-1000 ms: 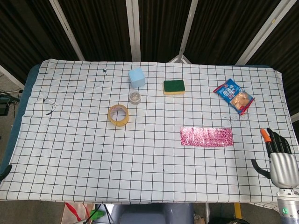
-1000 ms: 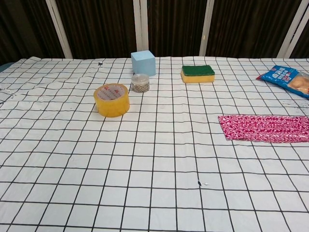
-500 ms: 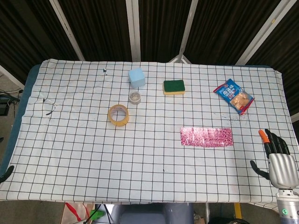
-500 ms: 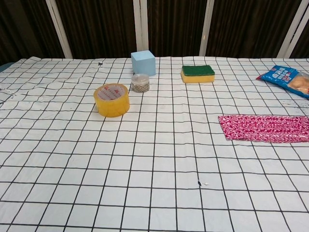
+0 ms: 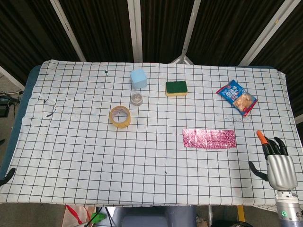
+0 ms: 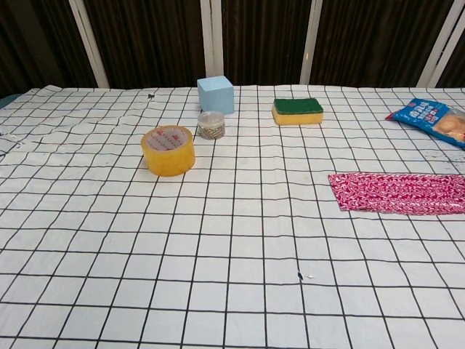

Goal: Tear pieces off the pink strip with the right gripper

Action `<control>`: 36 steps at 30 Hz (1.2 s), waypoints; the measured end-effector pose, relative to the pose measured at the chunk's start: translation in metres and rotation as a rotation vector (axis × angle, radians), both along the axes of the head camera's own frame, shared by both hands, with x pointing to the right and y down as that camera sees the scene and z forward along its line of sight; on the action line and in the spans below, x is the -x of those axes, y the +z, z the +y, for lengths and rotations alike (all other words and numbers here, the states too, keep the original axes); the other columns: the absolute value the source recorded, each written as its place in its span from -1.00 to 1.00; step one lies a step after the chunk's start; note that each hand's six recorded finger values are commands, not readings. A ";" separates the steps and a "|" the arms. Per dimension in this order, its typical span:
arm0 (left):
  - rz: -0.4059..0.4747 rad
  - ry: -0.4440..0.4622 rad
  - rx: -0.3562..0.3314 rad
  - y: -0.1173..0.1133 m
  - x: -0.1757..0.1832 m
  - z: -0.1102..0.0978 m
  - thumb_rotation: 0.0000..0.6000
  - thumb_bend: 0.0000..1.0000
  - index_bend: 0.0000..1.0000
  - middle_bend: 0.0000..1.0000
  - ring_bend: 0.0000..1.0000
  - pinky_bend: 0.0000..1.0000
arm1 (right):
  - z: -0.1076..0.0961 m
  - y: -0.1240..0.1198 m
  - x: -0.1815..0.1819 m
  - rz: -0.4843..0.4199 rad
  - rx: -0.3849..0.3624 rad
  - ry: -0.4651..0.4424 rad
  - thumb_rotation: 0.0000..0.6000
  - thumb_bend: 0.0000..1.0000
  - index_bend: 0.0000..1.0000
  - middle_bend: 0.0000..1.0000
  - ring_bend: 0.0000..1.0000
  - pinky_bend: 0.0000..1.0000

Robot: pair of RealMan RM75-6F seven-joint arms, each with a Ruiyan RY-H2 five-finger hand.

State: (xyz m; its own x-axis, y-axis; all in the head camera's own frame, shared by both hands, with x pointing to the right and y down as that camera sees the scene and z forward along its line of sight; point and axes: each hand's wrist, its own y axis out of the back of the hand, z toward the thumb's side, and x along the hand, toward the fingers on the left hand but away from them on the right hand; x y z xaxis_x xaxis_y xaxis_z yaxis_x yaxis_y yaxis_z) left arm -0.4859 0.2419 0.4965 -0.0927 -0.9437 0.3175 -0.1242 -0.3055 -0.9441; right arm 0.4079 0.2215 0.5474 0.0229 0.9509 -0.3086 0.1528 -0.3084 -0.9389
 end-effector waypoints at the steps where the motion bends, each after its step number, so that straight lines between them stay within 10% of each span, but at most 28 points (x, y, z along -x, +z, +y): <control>1: 0.001 -0.001 0.001 0.001 0.000 -0.001 1.00 -0.28 -0.68 -1.00 -1.00 -0.81 | -0.001 0.001 0.003 -0.003 -0.002 -0.008 1.00 -0.41 -0.86 -0.04 -0.10 -0.52; 14: -0.004 -0.002 0.005 0.003 0.000 -0.003 1.00 -0.28 -0.68 -1.00 -1.00 -0.80 | -0.032 0.024 0.052 0.059 0.059 -0.173 1.00 0.29 -0.68 0.60 0.39 -0.04; 36: -0.005 -0.009 0.005 0.004 0.002 -0.005 1.00 -0.28 -0.68 -1.00 -1.00 -0.80 | -0.039 0.086 0.121 0.140 0.280 -0.335 1.00 0.56 -0.51 0.63 0.41 0.10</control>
